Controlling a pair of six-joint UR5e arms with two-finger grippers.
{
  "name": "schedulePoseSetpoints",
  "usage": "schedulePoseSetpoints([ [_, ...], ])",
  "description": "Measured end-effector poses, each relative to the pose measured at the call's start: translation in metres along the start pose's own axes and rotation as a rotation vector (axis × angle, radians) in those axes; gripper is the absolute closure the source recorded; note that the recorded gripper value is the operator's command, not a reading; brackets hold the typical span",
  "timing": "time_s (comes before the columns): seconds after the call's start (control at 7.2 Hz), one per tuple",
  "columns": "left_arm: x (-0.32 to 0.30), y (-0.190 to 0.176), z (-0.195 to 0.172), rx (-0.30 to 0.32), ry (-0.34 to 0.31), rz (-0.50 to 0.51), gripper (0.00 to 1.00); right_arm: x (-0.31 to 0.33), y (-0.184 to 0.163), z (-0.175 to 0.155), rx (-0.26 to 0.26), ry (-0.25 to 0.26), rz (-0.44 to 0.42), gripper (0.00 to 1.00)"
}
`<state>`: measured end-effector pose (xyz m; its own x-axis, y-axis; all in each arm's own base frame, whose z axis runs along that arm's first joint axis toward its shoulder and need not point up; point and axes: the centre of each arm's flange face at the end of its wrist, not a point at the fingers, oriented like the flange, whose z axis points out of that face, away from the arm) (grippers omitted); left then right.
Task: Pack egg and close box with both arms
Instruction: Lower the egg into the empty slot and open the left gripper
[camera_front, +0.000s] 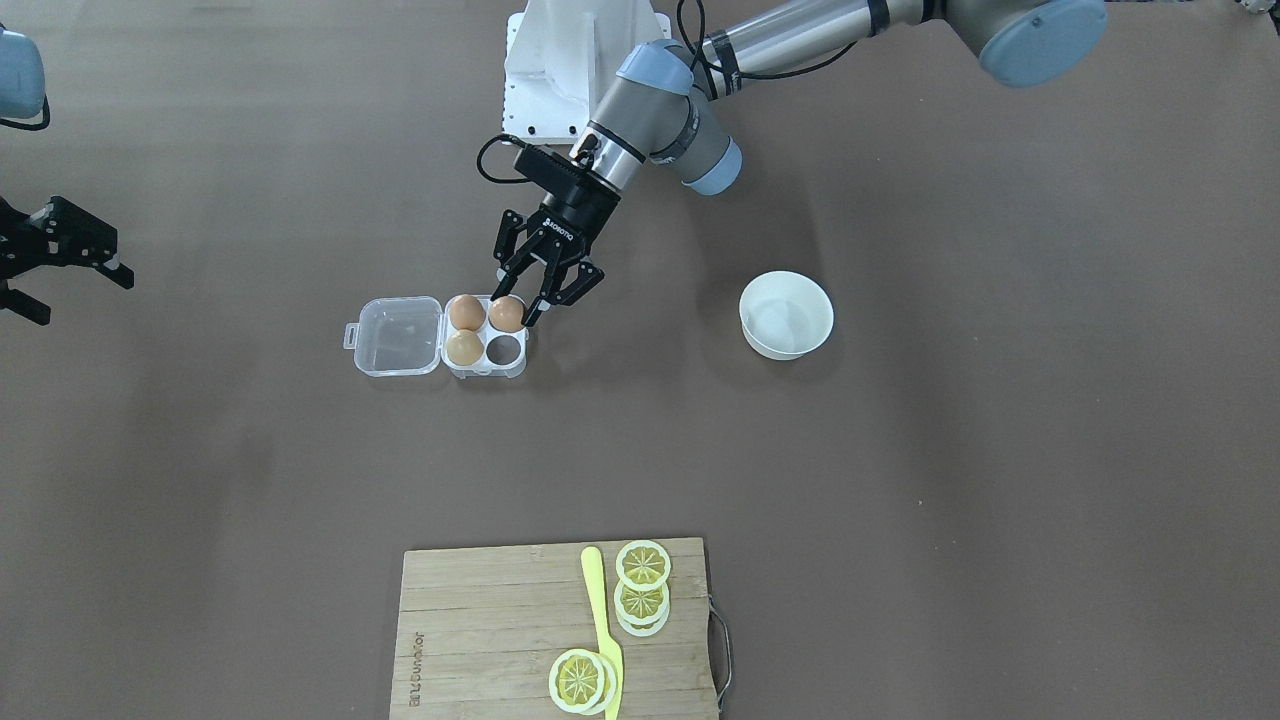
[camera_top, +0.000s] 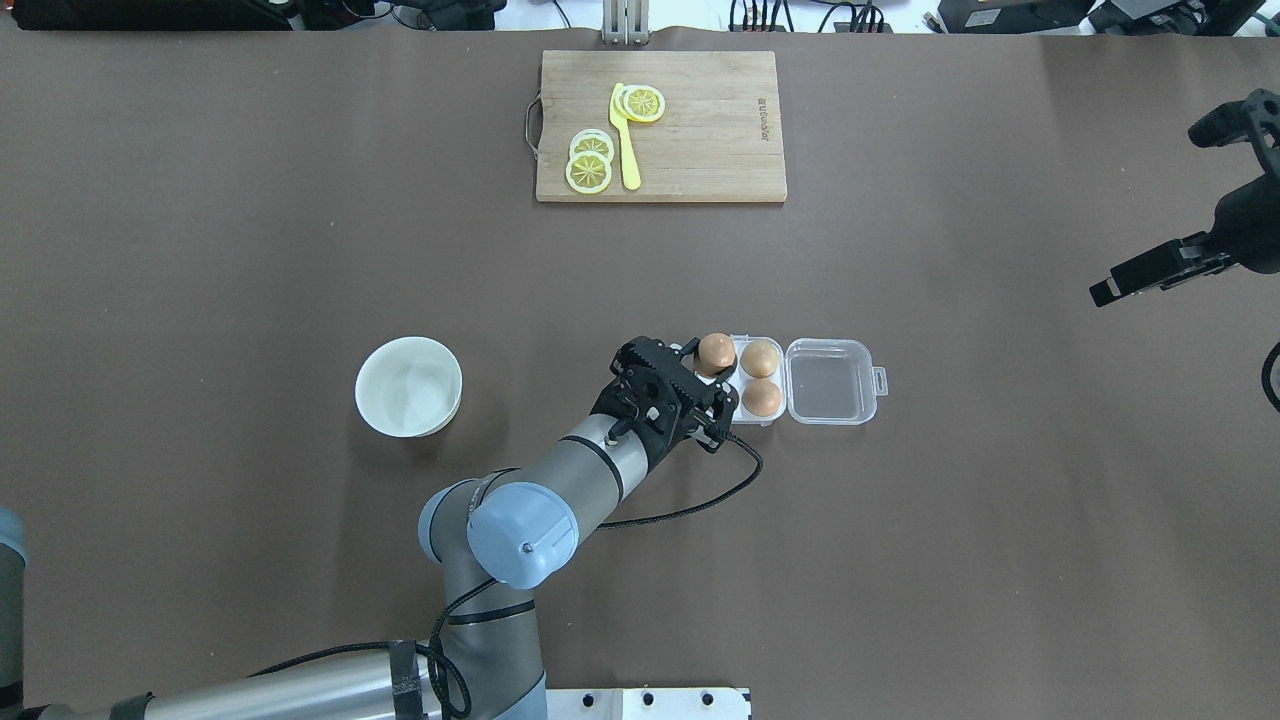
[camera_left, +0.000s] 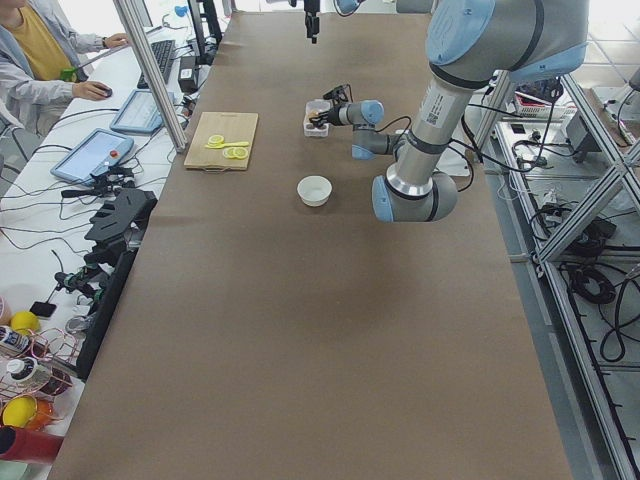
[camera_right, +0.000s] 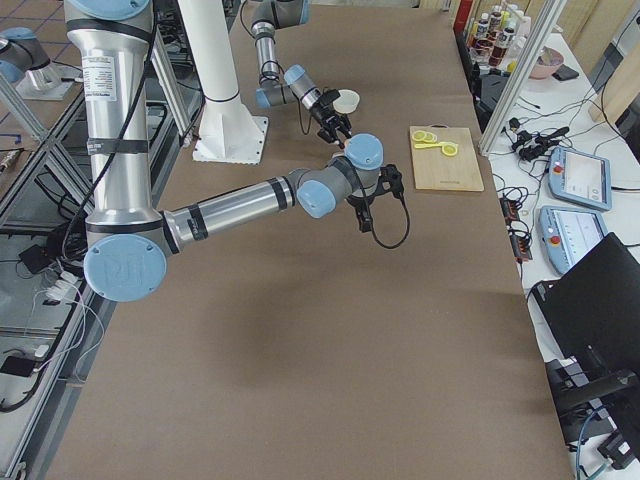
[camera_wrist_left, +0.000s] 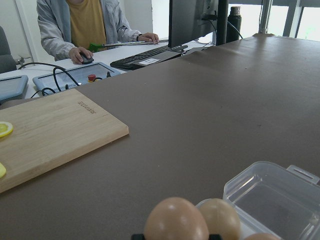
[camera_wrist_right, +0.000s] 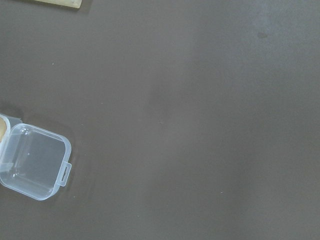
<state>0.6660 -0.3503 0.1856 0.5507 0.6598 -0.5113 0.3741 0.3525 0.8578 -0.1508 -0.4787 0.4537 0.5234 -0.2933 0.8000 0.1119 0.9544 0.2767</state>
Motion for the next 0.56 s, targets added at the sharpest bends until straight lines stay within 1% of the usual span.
schedulePoseSetpoints([
  [0.28,0.0055,0.0016,-0.0004,-0.015,0.031,-0.001,1.0,-0.0025,0.0004,-0.0012,-0.002,-0.011,0.024,0.01],
  [0.56,0.0122,0.0023,-0.0006,-0.022,0.046,-0.003,1.0,-0.0048,0.0007,-0.0024,-0.004,-0.02,0.033,0.01],
])
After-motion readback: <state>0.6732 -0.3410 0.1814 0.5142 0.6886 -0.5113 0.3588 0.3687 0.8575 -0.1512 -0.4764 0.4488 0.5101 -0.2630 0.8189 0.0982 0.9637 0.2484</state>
